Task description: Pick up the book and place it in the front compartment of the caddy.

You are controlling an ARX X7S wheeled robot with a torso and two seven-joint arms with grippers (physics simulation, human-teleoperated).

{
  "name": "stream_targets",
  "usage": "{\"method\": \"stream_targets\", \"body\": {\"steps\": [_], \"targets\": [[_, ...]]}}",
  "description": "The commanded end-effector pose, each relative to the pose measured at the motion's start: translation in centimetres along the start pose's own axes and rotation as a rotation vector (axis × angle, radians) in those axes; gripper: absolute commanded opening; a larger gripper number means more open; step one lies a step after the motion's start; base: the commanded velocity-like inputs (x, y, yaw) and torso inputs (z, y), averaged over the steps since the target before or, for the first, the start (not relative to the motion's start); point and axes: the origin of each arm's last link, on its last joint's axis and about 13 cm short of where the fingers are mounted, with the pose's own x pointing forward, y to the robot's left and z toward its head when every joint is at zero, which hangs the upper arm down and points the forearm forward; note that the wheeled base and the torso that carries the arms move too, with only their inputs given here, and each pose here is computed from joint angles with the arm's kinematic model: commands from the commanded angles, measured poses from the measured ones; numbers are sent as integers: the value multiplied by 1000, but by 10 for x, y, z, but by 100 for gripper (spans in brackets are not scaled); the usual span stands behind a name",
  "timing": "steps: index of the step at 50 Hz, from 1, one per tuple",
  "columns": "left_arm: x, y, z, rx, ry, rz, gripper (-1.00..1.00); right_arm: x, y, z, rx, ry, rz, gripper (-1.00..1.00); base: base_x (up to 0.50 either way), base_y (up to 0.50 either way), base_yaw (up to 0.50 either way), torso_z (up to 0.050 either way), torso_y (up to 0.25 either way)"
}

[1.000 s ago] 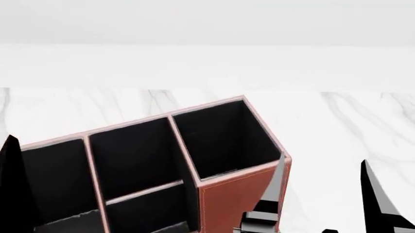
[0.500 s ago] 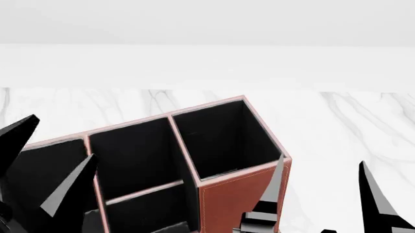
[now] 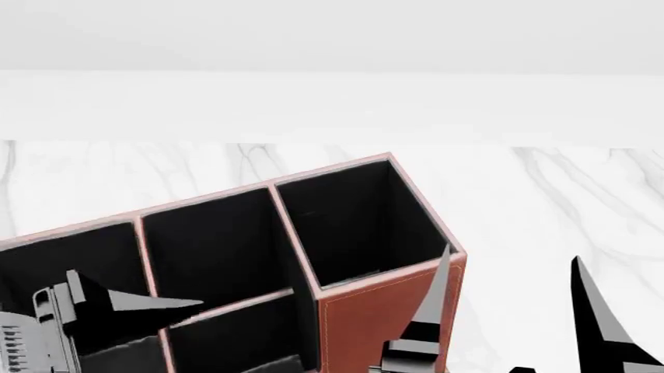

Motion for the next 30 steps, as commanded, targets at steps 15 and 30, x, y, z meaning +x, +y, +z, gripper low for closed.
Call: {"method": "stream_targets", "body": {"steps": [15,30], "targets": [[20,14,-12,71,371,-93,100,0,0,-1,-1,-1,1,100,0,0,0,0,0],[34,12,-22,116,481,-138,100,0,0,-2,-1,3,2,100,0,0,0,0,0]]}}
